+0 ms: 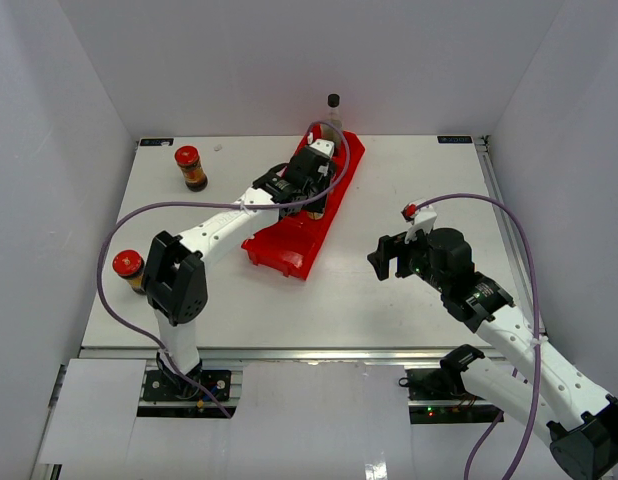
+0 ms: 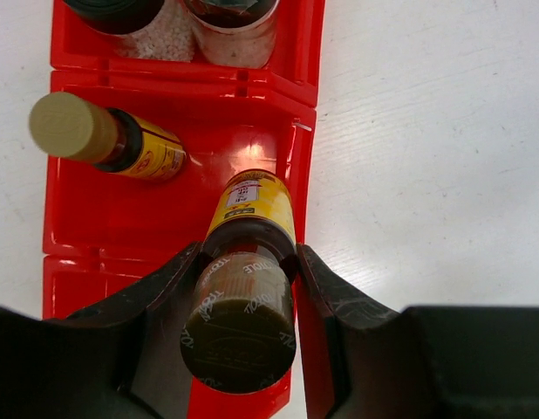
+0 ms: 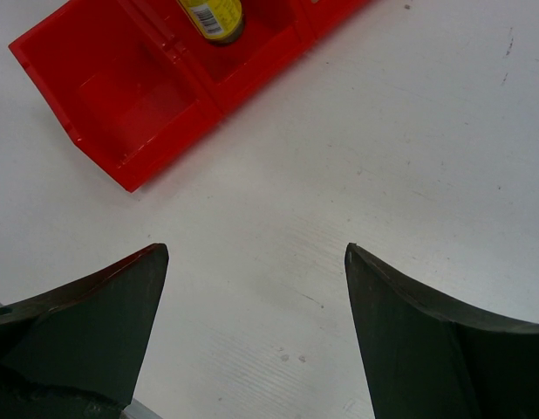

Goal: Organize the condiment bottles

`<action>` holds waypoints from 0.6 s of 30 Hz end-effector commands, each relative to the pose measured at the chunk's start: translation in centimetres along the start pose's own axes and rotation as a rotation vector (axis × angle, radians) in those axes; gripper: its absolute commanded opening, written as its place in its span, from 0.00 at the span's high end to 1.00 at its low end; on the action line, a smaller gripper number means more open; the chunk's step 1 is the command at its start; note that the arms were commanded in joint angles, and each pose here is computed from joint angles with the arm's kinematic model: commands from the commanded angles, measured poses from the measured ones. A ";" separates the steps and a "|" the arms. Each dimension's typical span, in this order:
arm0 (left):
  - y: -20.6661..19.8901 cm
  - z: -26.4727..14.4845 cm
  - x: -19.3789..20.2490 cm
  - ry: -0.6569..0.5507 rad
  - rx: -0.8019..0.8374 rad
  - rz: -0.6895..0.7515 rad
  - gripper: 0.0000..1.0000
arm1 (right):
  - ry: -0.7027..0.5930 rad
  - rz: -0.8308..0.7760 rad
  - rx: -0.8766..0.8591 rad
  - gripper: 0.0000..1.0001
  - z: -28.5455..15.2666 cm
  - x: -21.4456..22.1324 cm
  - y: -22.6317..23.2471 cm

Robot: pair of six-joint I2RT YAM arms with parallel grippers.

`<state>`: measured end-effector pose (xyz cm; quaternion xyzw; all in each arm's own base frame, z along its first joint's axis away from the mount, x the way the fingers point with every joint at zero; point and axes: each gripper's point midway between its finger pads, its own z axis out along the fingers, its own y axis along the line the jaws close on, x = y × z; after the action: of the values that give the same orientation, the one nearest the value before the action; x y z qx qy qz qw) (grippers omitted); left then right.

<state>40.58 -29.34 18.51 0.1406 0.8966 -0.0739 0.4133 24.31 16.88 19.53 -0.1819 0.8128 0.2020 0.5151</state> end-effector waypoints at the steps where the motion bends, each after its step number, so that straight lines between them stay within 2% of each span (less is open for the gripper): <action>1: -0.5 -0.3 -4.5 -0.134 -0.006 -0.042 1.00 | -0.066 -0.008 0.000 0.12 -0.1 -1.7 0.1; 18: 0.8 4.8 -2.6 -0.097 -0.148 -0.015 1.00 | -0.082 -0.010 -0.006 0.12 -0.5 -2.1 0.2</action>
<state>43.92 -30.05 13.32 0.1263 0.9039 -0.0191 0.4083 24.24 16.83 19.72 -0.1816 0.8106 0.2031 0.5184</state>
